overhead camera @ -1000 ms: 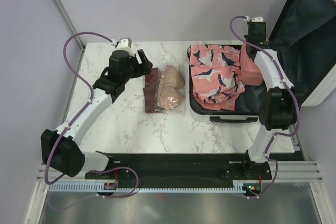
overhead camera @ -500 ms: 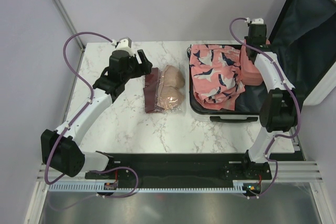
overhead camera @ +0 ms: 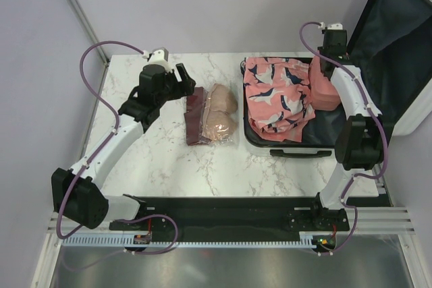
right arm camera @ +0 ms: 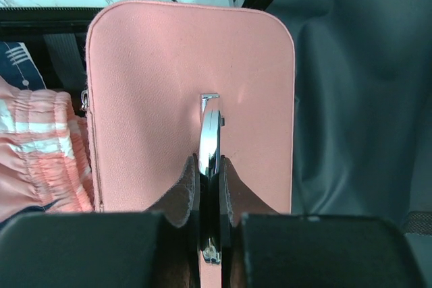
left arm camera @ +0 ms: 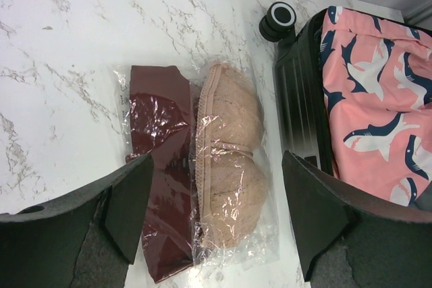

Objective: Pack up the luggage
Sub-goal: Place the storage box in the luggage.

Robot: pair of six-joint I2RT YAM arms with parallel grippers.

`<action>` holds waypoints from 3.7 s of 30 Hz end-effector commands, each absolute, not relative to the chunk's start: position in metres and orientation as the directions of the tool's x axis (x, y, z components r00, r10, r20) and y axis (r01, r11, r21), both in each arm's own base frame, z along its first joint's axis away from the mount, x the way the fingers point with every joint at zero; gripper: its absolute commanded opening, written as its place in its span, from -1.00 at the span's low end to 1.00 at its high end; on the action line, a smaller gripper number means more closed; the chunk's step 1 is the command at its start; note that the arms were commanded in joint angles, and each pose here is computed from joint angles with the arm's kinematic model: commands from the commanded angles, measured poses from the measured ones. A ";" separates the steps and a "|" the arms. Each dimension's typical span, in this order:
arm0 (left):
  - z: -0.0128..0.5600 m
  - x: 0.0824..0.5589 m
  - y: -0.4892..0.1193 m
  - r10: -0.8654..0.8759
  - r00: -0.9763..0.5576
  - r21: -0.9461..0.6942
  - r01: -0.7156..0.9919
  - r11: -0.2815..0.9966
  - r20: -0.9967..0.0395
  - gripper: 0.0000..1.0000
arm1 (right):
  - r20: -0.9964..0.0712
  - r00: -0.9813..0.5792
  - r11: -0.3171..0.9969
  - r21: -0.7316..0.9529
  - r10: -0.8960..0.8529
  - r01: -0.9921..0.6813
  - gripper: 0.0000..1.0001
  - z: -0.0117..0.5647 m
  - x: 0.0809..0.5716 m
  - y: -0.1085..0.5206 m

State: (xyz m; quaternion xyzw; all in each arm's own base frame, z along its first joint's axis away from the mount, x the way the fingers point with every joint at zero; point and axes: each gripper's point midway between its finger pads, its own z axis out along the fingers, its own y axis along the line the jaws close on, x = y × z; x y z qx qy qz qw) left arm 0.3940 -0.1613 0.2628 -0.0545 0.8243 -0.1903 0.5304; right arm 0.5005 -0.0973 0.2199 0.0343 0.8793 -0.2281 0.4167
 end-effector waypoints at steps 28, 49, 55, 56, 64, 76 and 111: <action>0.295 0.391 -0.158 -0.238 -0.352 -0.319 0.193 0.928 -0.905 0.67 | -0.755 -0.627 0.842 -0.455 -0.192 0.289 -0.97 0.268 0.505 -0.115; 0.301 0.394 -0.150 -0.270 -0.344 -0.332 0.138 0.933 -0.899 0.67 | -0.815 -0.539 0.836 -0.437 -0.212 0.331 -0.99 0.266 0.573 -0.117; 0.299 0.395 -0.148 -0.284 -0.346 -0.342 0.119 0.932 -0.894 0.67 | -0.841 -0.497 0.859 -0.404 -0.213 0.315 -0.98 0.262 0.584 -0.112; 0.300 0.395 -0.148 -0.288 -0.346 -0.345 0.116 0.931 -0.893 0.67 | -0.844 -0.488 0.861 -0.405 -0.223 0.308 -0.99 0.260 0.587 -0.111; 0.300 0.394 -0.146 -0.282 -0.345 -0.338 0.113 0.934 -0.895 0.66 | -0.802 -0.557 0.872 -0.414 -0.214 0.262 -0.99 0.204 0.579 -0.107; 0.297 0.393 -0.144 -0.290 -0.346 -0.341 0.096 0.935 -0.892 0.66 | -0.690 -0.713 0.878 -0.414 -0.128 0.243 -0.92 0.127 0.510 -0.114; 0.291 0.394 -0.154 -0.276 -0.378 -0.350 0.142 0.926 -0.884 0.68 | -0.829 -0.559 0.917 -0.201 0.029 0.345 0.82 0.244 0.440 -0.107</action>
